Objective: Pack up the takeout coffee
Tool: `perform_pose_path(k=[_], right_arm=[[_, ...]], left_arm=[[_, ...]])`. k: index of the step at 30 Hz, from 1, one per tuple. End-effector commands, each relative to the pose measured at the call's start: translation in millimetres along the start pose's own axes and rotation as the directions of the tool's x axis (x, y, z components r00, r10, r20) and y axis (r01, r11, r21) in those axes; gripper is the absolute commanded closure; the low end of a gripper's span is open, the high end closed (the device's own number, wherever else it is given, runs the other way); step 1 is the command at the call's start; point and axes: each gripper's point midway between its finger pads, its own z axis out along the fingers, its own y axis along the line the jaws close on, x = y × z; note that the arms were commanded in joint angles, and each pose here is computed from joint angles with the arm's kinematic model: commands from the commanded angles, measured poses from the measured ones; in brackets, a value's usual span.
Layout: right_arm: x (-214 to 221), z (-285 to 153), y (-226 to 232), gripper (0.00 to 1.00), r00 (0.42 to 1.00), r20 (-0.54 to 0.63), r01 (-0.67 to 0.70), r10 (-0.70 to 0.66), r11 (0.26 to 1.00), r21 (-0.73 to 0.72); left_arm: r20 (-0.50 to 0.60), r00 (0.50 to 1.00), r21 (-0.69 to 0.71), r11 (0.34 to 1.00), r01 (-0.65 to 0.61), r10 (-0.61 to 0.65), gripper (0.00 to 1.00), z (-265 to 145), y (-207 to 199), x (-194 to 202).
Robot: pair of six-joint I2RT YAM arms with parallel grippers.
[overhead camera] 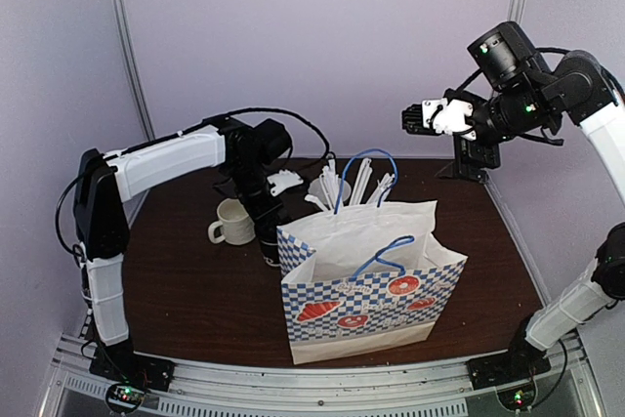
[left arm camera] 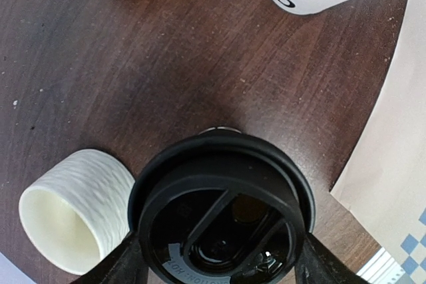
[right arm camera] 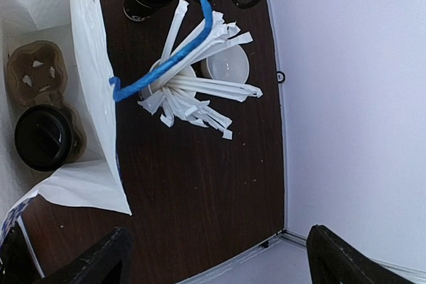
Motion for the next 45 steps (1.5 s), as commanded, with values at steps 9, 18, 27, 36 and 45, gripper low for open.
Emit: perform_pose_path(k=[9, 18, 27, 36, 45], right_arm=[[-32, 37, 46, 0.08, 0.965, 0.119, -0.149, 0.235, 0.858, -0.492], [-43, 63, 71, 0.19, 0.969, 0.101, -0.123, 0.223, 0.799, -0.589], [-61, 84, 79, 0.38, 0.961, 0.115, -0.122, 0.253, 0.754, -0.646], [-69, 89, 87, 1.0, 0.946, 0.12, -0.141, 0.302, 0.716, -0.684], [-32, 53, 84, 1.0, 0.963, 0.111, -0.136, 0.244, 0.802, -0.582]], left_arm=[[0.304, 0.952, -0.191, 0.978, 0.08, -0.018, 0.41, -171, 8, 12], [0.531, 0.847, -0.134, 0.99, 0.052, 0.027, 0.43, -271, -22, 17], [0.645, 0.76, -0.066, 0.997, -0.048, 0.079, 0.43, -311, -60, 0], [0.698, 0.709, -0.058, 0.995, -0.082, 0.099, 0.43, -334, -77, -7], [0.713, 0.691, -0.059, 0.992, -0.108, 0.118, 0.43, -332, -80, -20]])
